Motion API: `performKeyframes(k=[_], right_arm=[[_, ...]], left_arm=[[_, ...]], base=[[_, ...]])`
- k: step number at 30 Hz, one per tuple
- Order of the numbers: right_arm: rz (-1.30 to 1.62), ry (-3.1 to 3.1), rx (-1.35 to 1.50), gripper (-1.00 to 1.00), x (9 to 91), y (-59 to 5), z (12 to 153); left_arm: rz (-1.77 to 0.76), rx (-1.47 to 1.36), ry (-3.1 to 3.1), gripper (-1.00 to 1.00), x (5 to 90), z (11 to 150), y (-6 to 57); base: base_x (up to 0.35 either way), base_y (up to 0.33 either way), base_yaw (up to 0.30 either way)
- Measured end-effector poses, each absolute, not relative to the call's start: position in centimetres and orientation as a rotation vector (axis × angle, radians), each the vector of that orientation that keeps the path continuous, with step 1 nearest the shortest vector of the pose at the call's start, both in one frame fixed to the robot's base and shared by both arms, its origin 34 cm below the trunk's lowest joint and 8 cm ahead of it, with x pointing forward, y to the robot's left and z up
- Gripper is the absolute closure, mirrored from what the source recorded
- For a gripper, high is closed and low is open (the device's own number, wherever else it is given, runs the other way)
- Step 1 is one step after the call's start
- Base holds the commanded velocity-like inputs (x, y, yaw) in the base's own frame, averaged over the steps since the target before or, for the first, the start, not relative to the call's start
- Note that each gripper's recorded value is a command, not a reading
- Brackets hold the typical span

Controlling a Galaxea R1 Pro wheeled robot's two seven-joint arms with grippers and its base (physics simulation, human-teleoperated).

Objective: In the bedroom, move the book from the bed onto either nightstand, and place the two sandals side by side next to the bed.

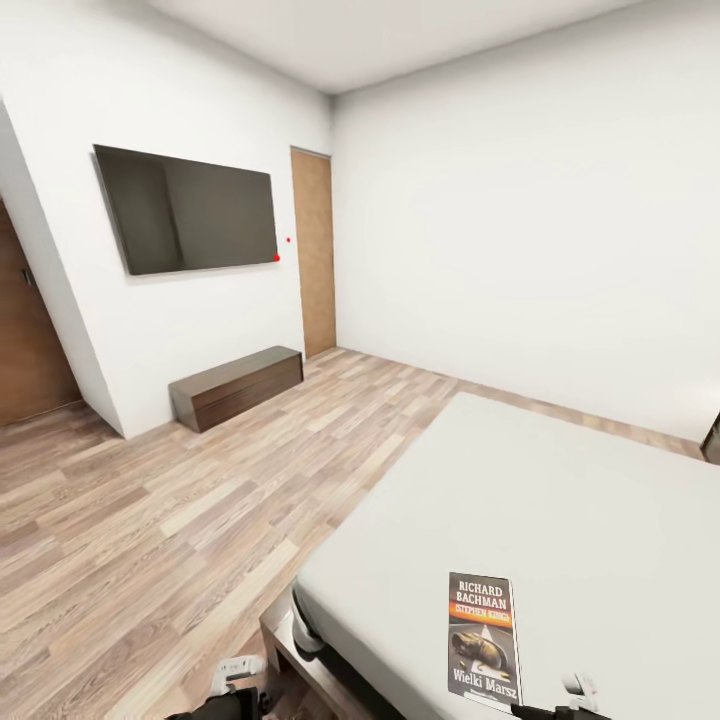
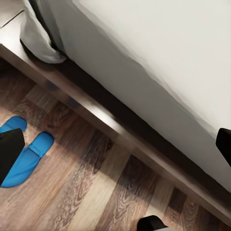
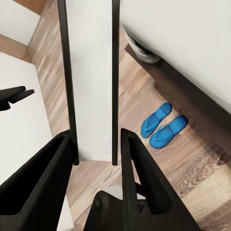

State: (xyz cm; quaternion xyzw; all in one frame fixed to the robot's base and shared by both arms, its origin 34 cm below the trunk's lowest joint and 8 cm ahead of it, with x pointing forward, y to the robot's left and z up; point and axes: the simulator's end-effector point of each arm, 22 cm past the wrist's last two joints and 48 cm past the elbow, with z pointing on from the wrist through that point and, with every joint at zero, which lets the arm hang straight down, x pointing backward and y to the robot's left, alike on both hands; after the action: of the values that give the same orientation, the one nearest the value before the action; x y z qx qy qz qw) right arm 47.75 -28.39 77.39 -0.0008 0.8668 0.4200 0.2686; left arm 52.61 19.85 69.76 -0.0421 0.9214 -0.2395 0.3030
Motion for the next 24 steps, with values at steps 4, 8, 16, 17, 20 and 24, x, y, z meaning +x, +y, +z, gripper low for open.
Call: performKeyframes(k=[4, 8, 16, 17, 20, 24], right_arm=[[1.133, 2.338, -0.002, 1.0, 47.74, -28.39, 77.38], [1.133, 2.339, -0.003, 1.0, 47.73, -28.38, 77.37], [1.132, 2.34, -0.004, 1.0, 47.71, -28.39, 77.36], [1.132, 2.34, -0.004, 1.0, 47.7, -28.39, 77.36], [1.132, 2.34, -0.004, 1.0, 47.69, -28.38, 77.35], [1.132, 2.34, -0.005, 1.0, 47.68, -28.38, 77.34]], left_arm=[[-0.635, -0.111, 2.443, -1.0, 52.6, 69.76, 19.84], [-0.635, -0.112, 2.443, -1.0, 52.6, 69.76, 19.84], [-0.635, -0.112, 2.443, -1.0, 52.61, 69.76, 19.84], [-0.635, -0.113, 2.442, -1.0, 52.62, 69.77, 19.85], [-0.635, -0.112, 2.442, -1.0, 52.61, 69.76, 19.84], [-0.635, -0.111, 2.443, -1.0, 52.6, 69.76, 19.87]], base=[[0.0, 0.0, 0.235], [0.0, 0.0, 0.245], [0.0, 0.0, 0.249], [0.0, 0.0, 0.25], [0.0, 0.0, 0.25], [0.0, 0.0, 0.25]])
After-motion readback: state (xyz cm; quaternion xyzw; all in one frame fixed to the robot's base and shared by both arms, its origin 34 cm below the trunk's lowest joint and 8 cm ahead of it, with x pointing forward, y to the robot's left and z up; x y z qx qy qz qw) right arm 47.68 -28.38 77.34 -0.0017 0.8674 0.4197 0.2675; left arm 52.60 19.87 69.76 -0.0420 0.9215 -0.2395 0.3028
